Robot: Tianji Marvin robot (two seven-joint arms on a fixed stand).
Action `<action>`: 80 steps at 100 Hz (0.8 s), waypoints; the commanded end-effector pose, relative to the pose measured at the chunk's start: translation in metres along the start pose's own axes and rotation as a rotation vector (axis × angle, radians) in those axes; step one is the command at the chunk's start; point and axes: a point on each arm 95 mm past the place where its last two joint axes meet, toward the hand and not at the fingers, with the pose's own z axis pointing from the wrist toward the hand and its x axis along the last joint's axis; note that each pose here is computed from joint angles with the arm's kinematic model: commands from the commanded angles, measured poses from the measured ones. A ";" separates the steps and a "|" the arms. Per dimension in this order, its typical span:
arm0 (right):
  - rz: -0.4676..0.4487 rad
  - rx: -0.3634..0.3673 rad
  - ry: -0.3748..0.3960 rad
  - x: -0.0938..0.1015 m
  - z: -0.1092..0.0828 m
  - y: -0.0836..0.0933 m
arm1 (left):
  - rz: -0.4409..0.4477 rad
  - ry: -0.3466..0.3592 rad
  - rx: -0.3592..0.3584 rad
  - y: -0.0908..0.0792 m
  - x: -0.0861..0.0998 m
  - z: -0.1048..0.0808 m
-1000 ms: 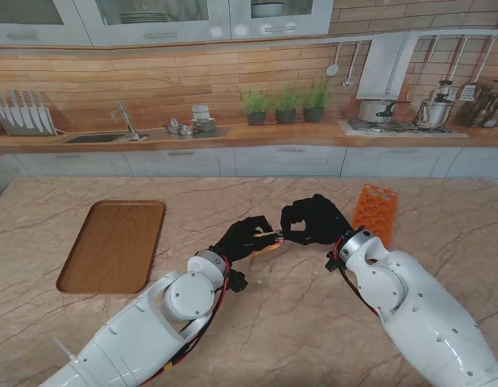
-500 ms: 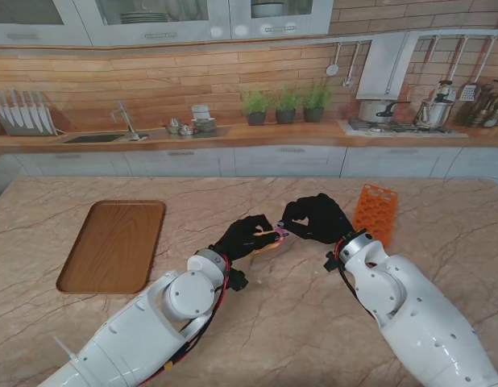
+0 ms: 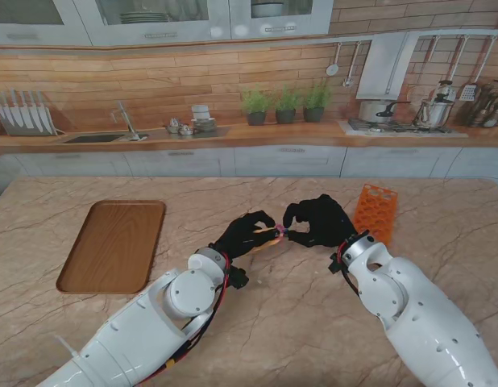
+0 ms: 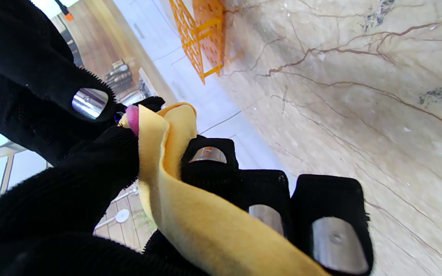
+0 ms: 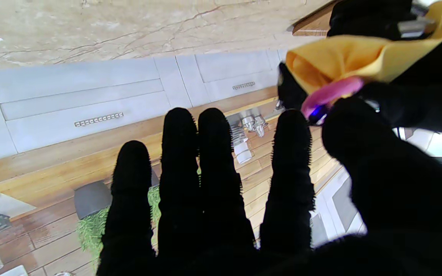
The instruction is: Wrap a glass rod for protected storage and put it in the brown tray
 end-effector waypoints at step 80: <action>0.079 0.044 -0.015 0.009 0.004 -0.017 | -0.078 0.034 0.013 -0.002 0.000 0.000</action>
